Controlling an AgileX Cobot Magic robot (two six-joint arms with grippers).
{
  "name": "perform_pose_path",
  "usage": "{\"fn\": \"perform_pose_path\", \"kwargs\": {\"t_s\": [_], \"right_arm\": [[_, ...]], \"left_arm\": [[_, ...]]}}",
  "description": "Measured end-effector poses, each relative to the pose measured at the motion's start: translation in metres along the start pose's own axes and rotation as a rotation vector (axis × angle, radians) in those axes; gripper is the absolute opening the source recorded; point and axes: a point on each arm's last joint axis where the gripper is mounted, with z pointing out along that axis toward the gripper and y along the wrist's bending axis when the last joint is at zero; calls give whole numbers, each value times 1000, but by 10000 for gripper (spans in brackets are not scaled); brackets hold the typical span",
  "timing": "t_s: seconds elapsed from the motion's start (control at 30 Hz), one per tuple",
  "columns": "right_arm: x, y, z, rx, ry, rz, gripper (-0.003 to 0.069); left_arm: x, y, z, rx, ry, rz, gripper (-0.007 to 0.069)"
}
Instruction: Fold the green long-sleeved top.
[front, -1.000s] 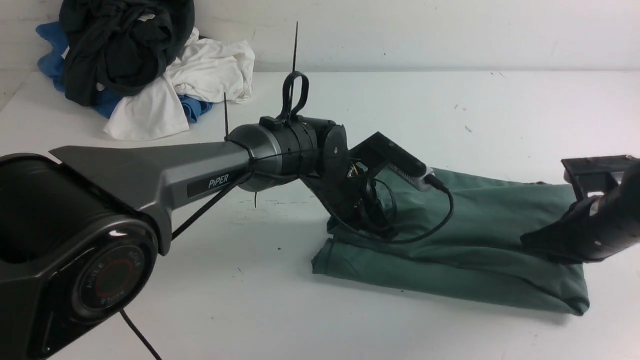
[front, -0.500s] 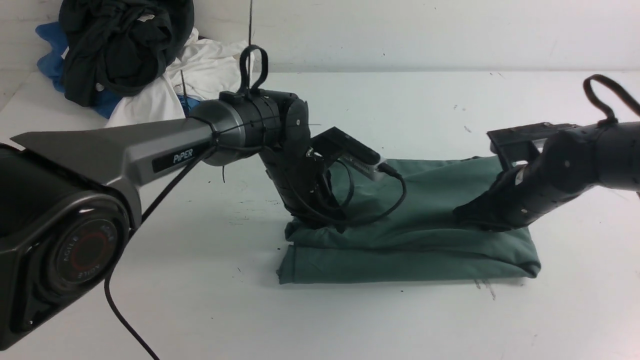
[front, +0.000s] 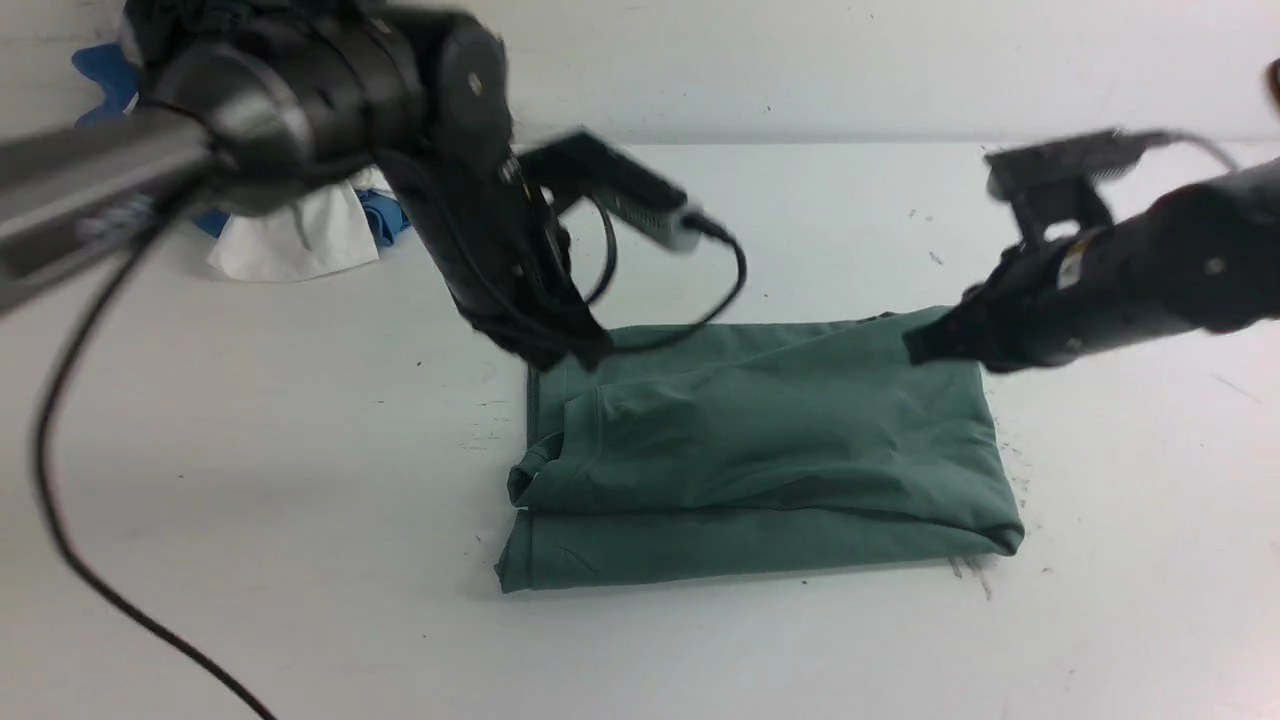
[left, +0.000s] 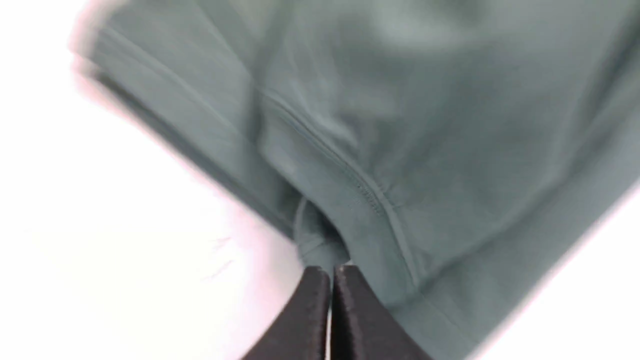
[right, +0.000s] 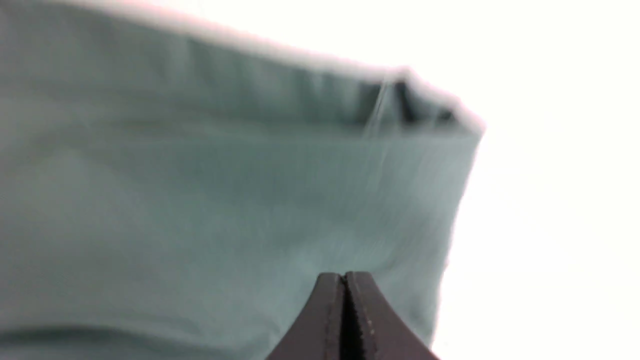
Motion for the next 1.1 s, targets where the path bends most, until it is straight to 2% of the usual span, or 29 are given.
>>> {"fn": "perform_pose_path", "kwargs": {"t_s": [0.07, 0.1, 0.13, 0.27, 0.37, 0.47, 0.57, 0.67, 0.77, 0.93, 1.07, 1.1], "right_arm": [[-13, -2, -38, 12, -101, -5, -14], [-13, -2, -38, 12, -101, -5, -14], [-20, -4, -71, 20, -182, -5, -14], [-15, -6, -137, 32, -328, 0, -14], [7, -6, -177, 37, -409, 4, -14], [27, -4, -197, 33, -458, 14, -14], [60, -2, -224, 23, -544, 33, -14], [82, -1, -239, 22, -601, 39, -14], [106, 0, -258, 27, -685, 40, -14], [122, 1, -268, 34, -763, 42, -14], [121, 1, -271, 31, -817, 40, -14], [121, 1, -271, 69, -818, 52, -14]], "left_arm": [[8, -4, -43, -30, -76, -16, -7], [9, -5, -53, -37, -95, -19, -7], [22, -8, -78, -60, -127, -37, -7], [68, -16, -115, -114, -142, -79, -7], [121, -29, -120, -140, -141, -109, -7], [152, -37, -119, -157, -157, -125, -7], [208, -53, -112, -194, -203, -162, -7], [246, -68, -109, -225, -269, -189, -7], [286, -86, -109, -272, -430, -226, -7], [326, -101, -114, -366, -690, -304, -7], [341, -104, -121, -431, -790, -357, -7], [342, -103, -121, -437, -791, -356, -7]]}}
